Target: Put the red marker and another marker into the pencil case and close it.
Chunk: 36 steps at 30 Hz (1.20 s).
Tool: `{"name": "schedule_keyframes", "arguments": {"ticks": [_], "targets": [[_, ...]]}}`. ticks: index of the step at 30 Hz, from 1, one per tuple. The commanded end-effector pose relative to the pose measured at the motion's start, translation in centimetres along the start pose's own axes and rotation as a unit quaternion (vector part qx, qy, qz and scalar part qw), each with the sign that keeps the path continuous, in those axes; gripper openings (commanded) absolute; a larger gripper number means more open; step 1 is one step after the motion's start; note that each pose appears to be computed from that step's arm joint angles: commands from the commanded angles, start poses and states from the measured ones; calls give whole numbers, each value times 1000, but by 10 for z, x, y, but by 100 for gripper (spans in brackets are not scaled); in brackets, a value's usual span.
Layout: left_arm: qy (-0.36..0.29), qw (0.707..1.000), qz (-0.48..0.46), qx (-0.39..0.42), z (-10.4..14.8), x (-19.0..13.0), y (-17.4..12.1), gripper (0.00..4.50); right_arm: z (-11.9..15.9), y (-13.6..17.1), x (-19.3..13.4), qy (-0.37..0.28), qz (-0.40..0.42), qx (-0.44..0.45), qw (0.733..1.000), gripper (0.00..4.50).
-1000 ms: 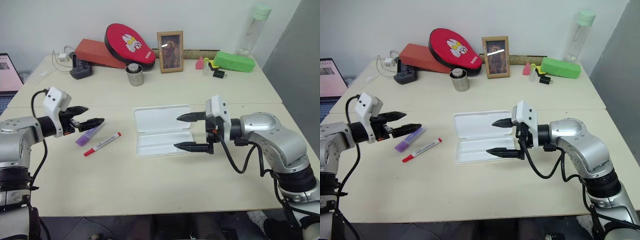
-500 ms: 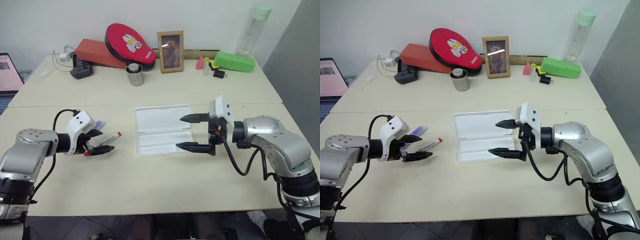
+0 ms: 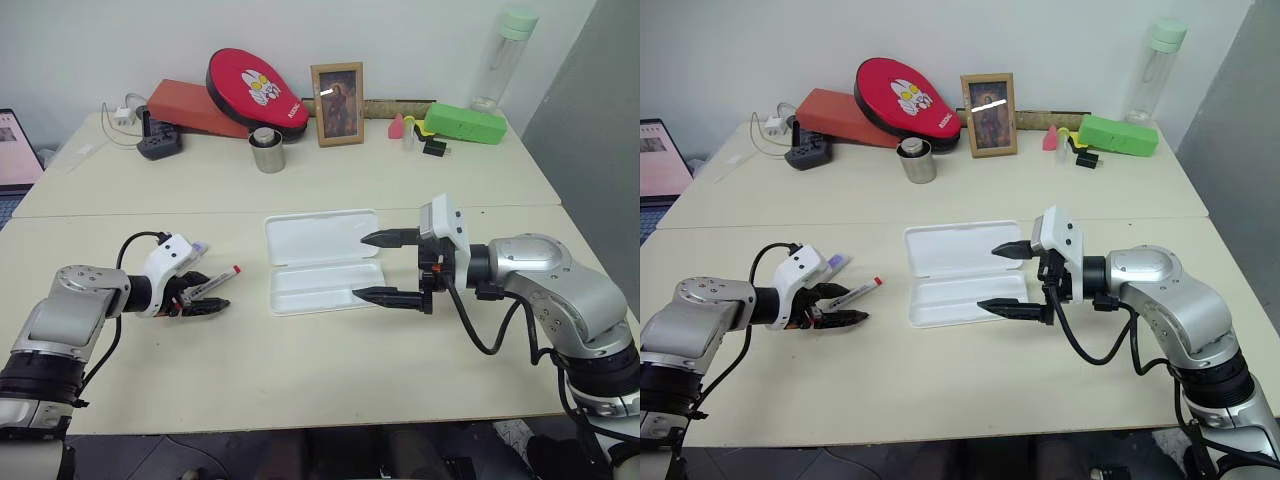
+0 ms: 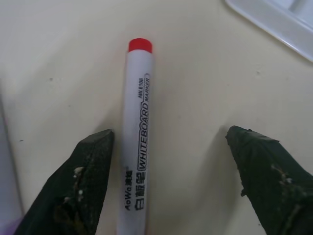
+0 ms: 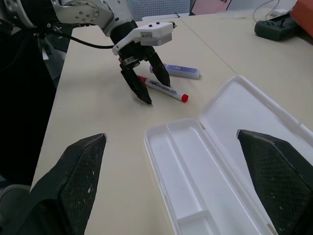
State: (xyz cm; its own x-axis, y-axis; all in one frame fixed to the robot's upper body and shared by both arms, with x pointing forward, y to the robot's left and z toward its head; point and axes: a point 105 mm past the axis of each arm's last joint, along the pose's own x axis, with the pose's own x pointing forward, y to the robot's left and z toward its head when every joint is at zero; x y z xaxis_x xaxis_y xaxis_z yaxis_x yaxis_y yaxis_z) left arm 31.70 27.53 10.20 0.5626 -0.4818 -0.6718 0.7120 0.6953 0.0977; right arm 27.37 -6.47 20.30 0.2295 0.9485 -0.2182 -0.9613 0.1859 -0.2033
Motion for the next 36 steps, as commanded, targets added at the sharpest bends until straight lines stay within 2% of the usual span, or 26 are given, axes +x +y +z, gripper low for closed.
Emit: {"name": "schedule_keyframes", "arguments": {"ticks": [1, 9, 13, 20, 23, 27, 30, 36], "targets": [[26, 1000, 4, 3, -12, 3, 0, 290, 12, 1, -7, -13, -7, -24, 1000, 450], [27, 1000, 2, 3, -15, 2, -1, 115, 12, 1, -9, -10, -6, -25, 1000, 450], [25, 1000, 2, 1, -16, 2, -1, 44, 11, 1, -10, -8, -7, -24, 1000, 450], [12, 1000, -1, 25, -8, -1, -3, 41, 11, 0, -13, -8, -12, -25, 1000, 450], [-34, 994, -70, 77, 27, -4, -30, 41, 12, -1, -20, -7, -20, -26, 999, 450], [-53, 979, -130, 145, 64, -6, -58, 40, 13, -1, -26, -6, -26, -29, 999, 450], [-70, 963, -172, 195, 96, 4, -83, 40, 13, 1, -30, -2, -32, -31, 999, 450], [-65, 947, -178, 259, 127, 35, -86, 40, 5, 2, -41, 12, -63, -28, 998, 450]]}}
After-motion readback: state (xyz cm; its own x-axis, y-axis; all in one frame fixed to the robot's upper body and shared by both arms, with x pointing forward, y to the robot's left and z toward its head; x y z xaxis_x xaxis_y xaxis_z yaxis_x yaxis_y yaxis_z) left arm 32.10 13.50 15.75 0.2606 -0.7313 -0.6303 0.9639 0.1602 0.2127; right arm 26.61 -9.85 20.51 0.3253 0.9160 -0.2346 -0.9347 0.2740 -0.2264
